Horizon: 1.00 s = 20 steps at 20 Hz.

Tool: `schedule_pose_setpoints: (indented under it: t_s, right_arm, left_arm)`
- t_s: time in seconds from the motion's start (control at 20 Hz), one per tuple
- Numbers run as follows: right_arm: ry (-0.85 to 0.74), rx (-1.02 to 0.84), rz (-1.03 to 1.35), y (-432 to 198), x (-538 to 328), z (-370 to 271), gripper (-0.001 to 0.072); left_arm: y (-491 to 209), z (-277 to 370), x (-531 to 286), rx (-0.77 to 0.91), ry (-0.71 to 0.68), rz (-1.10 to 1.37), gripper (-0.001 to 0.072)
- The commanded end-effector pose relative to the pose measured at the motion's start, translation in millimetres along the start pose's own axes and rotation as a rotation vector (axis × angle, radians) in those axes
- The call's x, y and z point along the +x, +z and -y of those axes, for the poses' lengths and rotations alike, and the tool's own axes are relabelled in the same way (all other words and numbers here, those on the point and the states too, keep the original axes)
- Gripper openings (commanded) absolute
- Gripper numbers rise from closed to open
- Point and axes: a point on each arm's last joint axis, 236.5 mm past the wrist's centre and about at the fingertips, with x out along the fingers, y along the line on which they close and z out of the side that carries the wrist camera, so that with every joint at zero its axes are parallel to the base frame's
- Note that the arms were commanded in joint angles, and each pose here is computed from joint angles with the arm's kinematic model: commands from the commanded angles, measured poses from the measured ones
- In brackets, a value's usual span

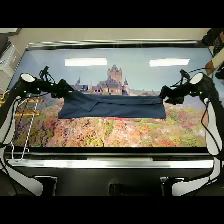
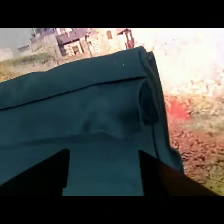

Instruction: Fold the clothes and pants, and hang the long-sleeved shirts on hangers.

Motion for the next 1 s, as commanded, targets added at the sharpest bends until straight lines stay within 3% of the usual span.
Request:
schedule_pose_setpoints:
  t_s: [0.0, 0.05, 0.1, 0.3, 0.65, 0.95]
  right_arm:
    - [0.182, 0.107, -0.022, 6, -32, 6, 0.0502]
    - [0.183, 0.148, -0.029, 8, -34, 25, 0.0503]
    - [0.197, 0.188, -0.06, 4, -34, 40, 0.0505]
    - [0.308, 0.216, -0.177, -13, -13, 51, 0.068]
    - [0.387, 0.254, -0.157, 0, 30, 48, 0.068]
    - [0.241, 0.192, -0.158, -6, 67, 42, 0.066]
  left_arm:
    - [4, 13, -39, 0.101, 0.09, -0.007, 0.0553]
    - [6, 18, -54, 0.12, 0.122, 0.004, 0.0617]
    - [9, 23, -71, 0.137, 0.159, 0.023, 0.0617]
    - [10, 32, -123, 0.23, 0.329, 0.075, 0.0684]
    - [3, 48, -140, 0.234, 0.37, 0.107, 0.0684]
    - [0, 53, -135, 0.24, 0.365, 0.099, 0.0684]
